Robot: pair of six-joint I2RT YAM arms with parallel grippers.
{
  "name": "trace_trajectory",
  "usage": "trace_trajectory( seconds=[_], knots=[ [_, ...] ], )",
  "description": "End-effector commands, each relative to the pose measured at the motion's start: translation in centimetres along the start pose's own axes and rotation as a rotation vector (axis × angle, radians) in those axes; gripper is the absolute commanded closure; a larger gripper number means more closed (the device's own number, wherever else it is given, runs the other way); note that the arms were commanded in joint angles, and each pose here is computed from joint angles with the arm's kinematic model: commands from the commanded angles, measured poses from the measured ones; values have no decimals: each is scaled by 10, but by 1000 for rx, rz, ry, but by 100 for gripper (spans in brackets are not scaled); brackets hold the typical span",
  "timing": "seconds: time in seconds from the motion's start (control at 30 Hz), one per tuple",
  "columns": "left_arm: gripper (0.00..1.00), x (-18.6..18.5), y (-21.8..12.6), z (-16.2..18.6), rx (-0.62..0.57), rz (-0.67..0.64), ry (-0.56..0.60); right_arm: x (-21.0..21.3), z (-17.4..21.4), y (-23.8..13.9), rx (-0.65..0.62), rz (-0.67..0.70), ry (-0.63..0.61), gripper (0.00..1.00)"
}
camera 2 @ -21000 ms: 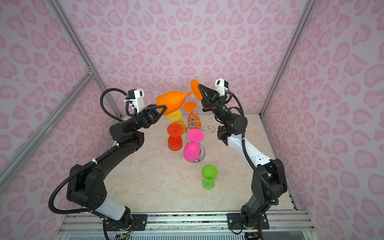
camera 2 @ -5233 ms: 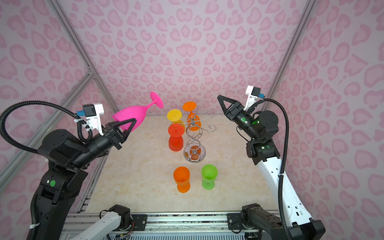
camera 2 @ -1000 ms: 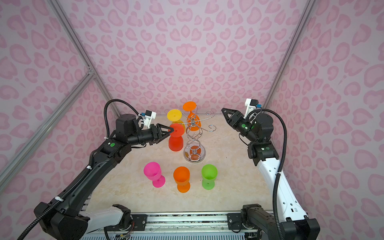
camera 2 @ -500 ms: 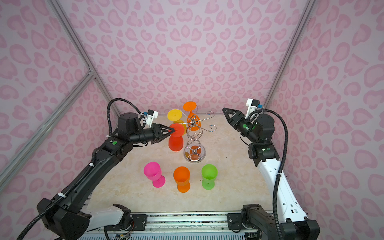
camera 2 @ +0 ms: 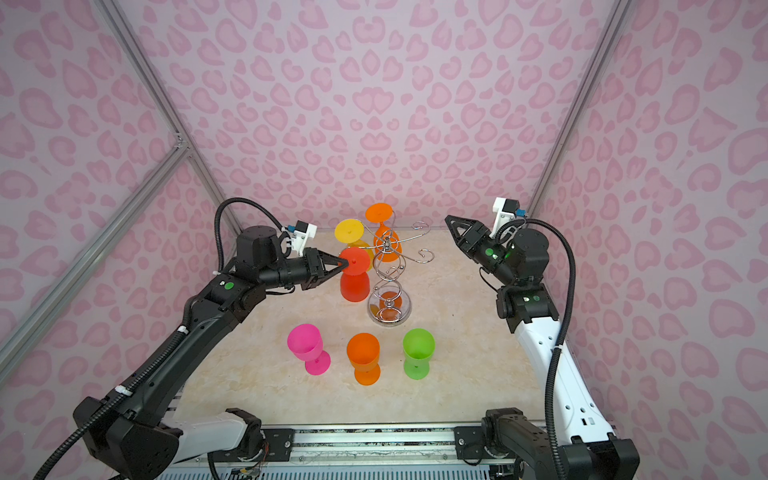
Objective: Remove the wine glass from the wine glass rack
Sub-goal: 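Close the left gripper on the red glass's foot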
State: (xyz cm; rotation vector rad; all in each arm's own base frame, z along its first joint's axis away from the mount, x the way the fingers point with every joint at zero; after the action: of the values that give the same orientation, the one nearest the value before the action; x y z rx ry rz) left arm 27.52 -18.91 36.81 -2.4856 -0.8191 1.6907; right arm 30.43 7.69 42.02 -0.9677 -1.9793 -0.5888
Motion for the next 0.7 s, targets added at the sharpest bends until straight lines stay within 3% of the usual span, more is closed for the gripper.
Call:
trace_trajectory(
  seconds=[0.0,0.67],
  knots=[
    [76,-14,-7,-2,-13,50,42,4,-1,1,-1,-32,-12,57],
    [73,-22,-13,2,2,81,35,-1,1,3,3,-29,-3,57]
  ],
)
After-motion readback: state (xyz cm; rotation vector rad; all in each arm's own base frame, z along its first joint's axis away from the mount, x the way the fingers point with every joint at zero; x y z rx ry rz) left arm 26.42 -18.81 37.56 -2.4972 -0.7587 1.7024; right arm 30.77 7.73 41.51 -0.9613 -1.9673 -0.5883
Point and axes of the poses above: each gripper's point midway between its finger pads, its own y axis out along the fingers, its own x axis along the line the jaws close on, z = x × y, the point moved 7 cm from there along -y, back along the fingers, and after that the axes turned 2 degrees about y, right-handed, at the moved point
